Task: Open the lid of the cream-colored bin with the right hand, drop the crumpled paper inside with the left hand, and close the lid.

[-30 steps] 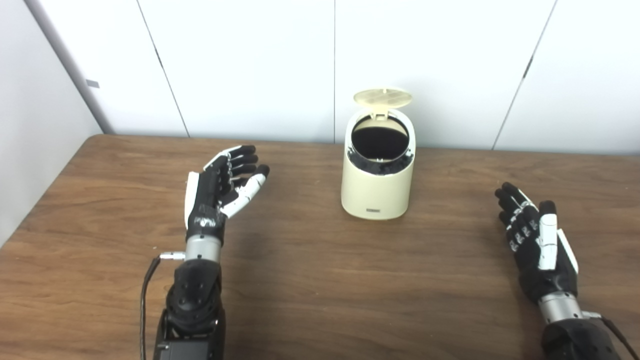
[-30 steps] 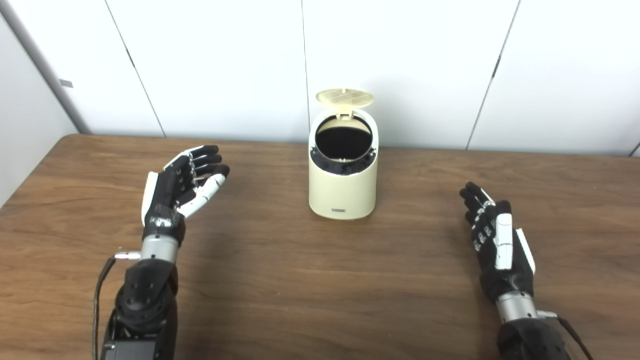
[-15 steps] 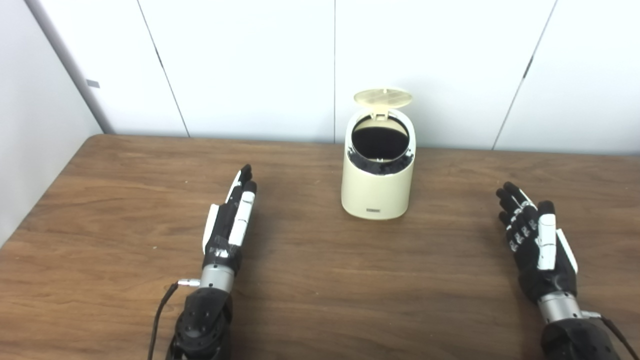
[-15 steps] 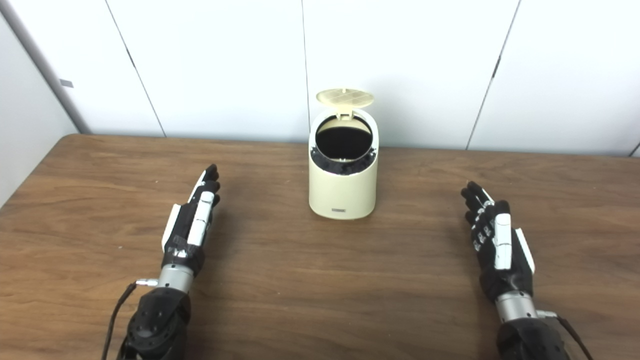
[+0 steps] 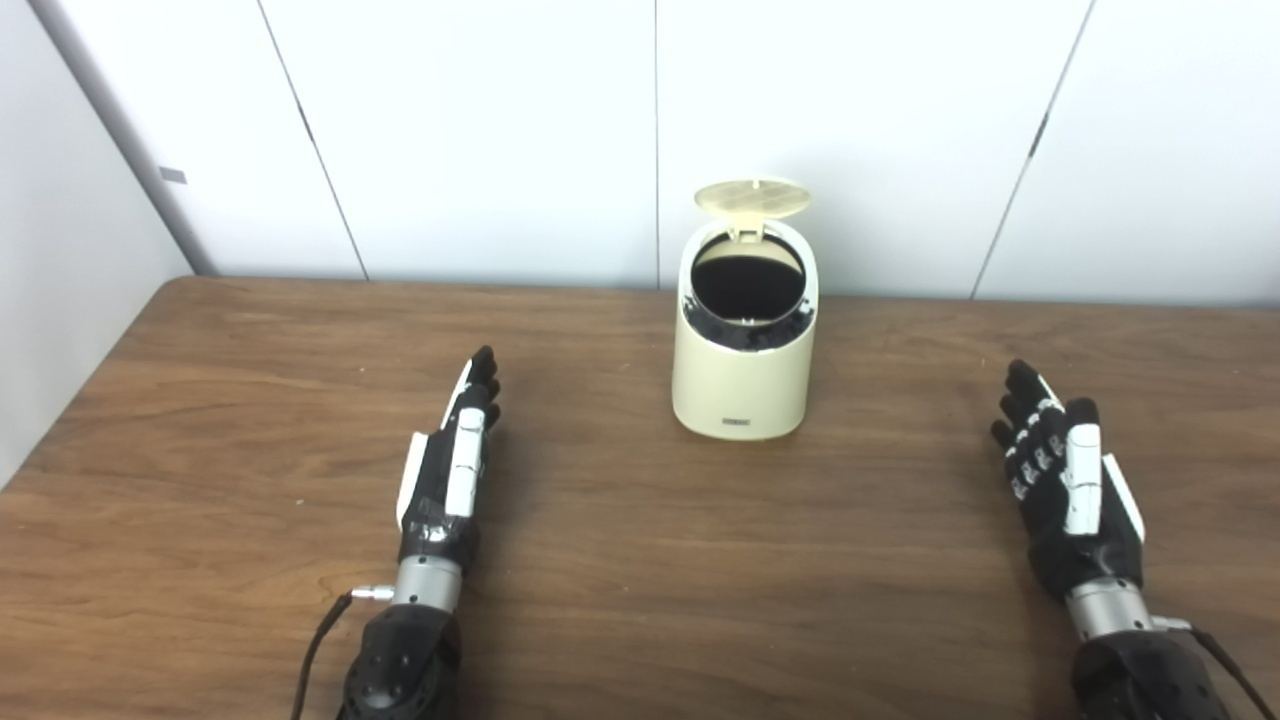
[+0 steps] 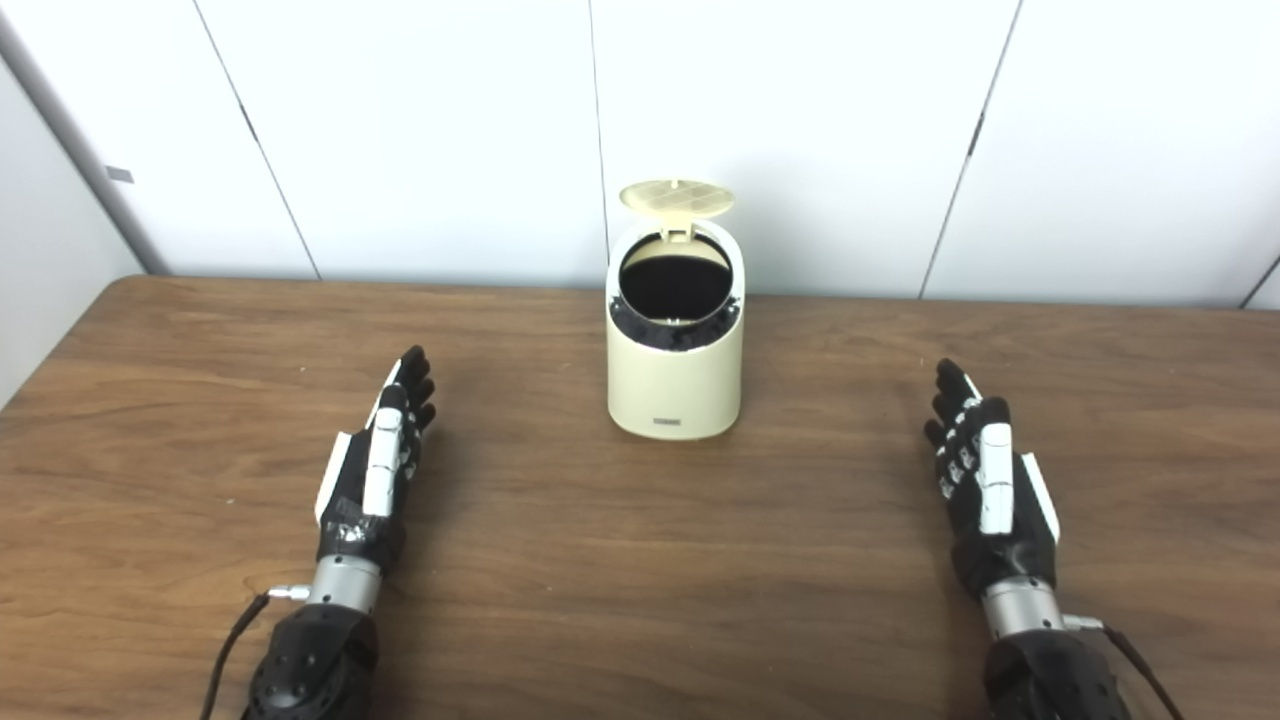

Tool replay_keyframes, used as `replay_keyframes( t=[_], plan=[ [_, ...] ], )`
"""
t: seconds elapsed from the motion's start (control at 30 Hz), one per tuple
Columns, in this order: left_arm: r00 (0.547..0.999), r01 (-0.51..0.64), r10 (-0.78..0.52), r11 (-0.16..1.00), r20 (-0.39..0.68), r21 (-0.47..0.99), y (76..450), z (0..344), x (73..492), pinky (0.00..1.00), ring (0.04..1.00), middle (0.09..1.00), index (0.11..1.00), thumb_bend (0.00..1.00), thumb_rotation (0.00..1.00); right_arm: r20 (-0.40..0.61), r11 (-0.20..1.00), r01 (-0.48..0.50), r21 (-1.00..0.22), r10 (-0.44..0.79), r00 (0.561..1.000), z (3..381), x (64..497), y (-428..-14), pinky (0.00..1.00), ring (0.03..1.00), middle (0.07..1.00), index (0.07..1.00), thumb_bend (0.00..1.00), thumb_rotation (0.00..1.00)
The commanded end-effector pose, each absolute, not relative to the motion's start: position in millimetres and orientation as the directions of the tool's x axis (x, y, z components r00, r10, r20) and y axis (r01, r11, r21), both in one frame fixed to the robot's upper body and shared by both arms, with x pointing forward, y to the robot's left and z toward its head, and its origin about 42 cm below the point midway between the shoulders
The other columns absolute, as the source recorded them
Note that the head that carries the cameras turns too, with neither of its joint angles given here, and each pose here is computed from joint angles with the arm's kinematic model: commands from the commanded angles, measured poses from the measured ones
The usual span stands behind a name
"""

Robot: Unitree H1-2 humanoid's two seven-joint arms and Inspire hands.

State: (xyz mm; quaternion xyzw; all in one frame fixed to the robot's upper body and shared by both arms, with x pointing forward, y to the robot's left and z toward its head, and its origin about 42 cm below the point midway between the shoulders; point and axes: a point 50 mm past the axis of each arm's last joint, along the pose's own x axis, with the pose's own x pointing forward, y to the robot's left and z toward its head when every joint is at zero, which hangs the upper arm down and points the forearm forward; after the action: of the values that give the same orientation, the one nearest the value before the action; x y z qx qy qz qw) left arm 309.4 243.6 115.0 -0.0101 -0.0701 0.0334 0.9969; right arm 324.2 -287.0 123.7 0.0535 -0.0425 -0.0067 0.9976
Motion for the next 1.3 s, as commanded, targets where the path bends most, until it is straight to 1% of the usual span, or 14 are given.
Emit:
replay_keyframes(
  t=[0.0, 0.17, 0.2, 0.37, 0.57, 0.7, 0.77, 0.83, 0.93, 1.03, 1.1, 1.2, 1.27],
  plan=[
    [0.989, -0.072, 0.077, 0.997, 0.129, -0.04, 246.4, 106.3, 301.0, 1.0, 1.0, 1.0, 1.0, 0.57, 1.0, 0.087, 0.994, 0.017, 0.11, -0.027, 0.996, 118.9, 317.2, -284.9, 1.0, 1.0, 0.975, 0.923, 0.63, 1.0],
    [0.989, -0.088, 0.094, 0.995, 0.118, -0.049, 249.7, 105.9, 298.4, 1.0, 1.0, 1.0, 1.0, 0.56, 1.0, 0.112, 0.994, 0.006, 0.106, -0.018, 0.994, 123.5, 317.0, -287.3, 1.0, 1.0, 0.986, 0.949, 0.61, 1.0],
    [0.988, -0.091, 0.097, 0.995, 0.116, -0.051, 250.3, 106.3, 297.8, 1.0, 1.0, 1.0, 1.0, 0.57, 1.0, 0.116, 0.994, 0.008, 0.109, -0.021, 0.993, 125.5, 317.2, -286.9, 1.0, 1.0, 0.984, 0.943, 0.61, 1.0],
    [0.985, -0.1, 0.106, 0.994, 0.139, -0.049, 253.9, 106.5, 296.3, 1.0, 1.0, 1.0, 1.0, 0.55, 1.0, 0.121, 0.995, 0.01, 0.095, -0.021, 0.992, 135.3, 322.4, -285.2, 1.0, 1.0, 0.99, 0.939, 0.63, 1.0],
    [0.984, -0.096, 0.1, 0.995, 0.145, -0.033, 256.2, 108.4, 295.0, 1.0, 1.0, 1.0, 1.0, 0.54, 1.0, 0.159, 1.0, 0.002, 0.003, -0.003, 0.987, 154.6, 336.7, -285.3, 1.0, 1.0, 0.982, 0.942, 0.64, 1.0],
    [0.986, -0.095, 0.099, 0.995, 0.131, -0.035, 258.8, 106.9, 294.6, 1.0, 1.0, 1.0, 1.0, 0.52, 1.0, 0.186, 0.999, -0.004, -0.041, 0.012, 0.983, 167.6, 346.9, -285.0, 1.0, 1.0, 0.973, 0.936, 0.68, 1.0],
    [0.988, -0.092, 0.096, 0.995, 0.122, -0.035, 260.2, 104.7, 294.2, 1.0, 1.0, 1.0, 1.0, 0.52, 1.0, 0.201, 0.998, -0.005, -0.057, 0.017, 0.979, 175.3, 352.8, -284.0, 1.0, 1.0, 0.971, 0.933, 0.69, 1.0],
    [0.99, -0.094, 0.097, 0.995, 0.106, -0.038, 260.8, 102.4, 293.1, 1.0, 1.0, 1.0, 1.0, 0.52, 1.0, 0.215, 0.997, -0.005, -0.077, 0.022, 0.976, 183.0, 358.7, -282.5, 1.0, 0.995, 0.963, 0.923, 0.66, 1.0],
    [0.991, -0.084, 0.088, 0.996, 0.097, -0.04, 261.4, 100.6, 292.1, 1.0, 1.0, 1.0, 1.0, 0.52, 1.0, 0.225, 0.994, -0.006, -0.11, 0.03, 0.974, 192.0, 364.4, -278.5, 1.0, 0.982, 0.947, 0.908, 0.64, 1.0],
    [0.992, -0.076, 0.081, 0.996, 0.096, -0.052, 261.8, 98.5, 290.4, 1.0, 1.0, 1.0, 1.0, 0.51, 1.0, 0.24, 0.984, -0.013, -0.179, 0.056, 0.969, 204.9, 371.8, -270.4, 0.99, 0.972, 0.937, 0.901, 0.63, 1.0],
    [0.992, -0.073, 0.077, 0.996, 0.098, -0.05, 262.8, 97.8, 289.5, 1.0, 1.0, 1.0, 1.0, 0.49, 1.0, 0.255, 0.976, -0.022, -0.217, 0.079, 0.964, 213.3, 376.3, -265.2, 0.99, 0.972, 0.94, 0.902, 0.63, 1.0],
    [0.992, -0.073, 0.078, 0.996, 0.095, -0.047, 264.3, 95.8, 289.0, 1.0, 1.0, 1.0, 1.0, 0.48, 1.0, 0.277, 0.969, -0.035, -0.243, 0.104, 0.955, 223.8, 384.2, -258.5, 1.0, 0.976, 0.942, 0.898, 0.64, 1.0],
    [0.992, -0.08, 0.084, 0.996, 0.091, -0.045, 265.0, 94.8, 288.4, 1.0, 1.0, 1.0, 1.0, 0.49, 1.0, 0.294, 0.963, -0.042, -0.268, 0.123, 0.948, 232.1, 387.6, -253.3, 1.0, 0.971, 0.94, 0.886, 0.63, 1.0]
  ],
)
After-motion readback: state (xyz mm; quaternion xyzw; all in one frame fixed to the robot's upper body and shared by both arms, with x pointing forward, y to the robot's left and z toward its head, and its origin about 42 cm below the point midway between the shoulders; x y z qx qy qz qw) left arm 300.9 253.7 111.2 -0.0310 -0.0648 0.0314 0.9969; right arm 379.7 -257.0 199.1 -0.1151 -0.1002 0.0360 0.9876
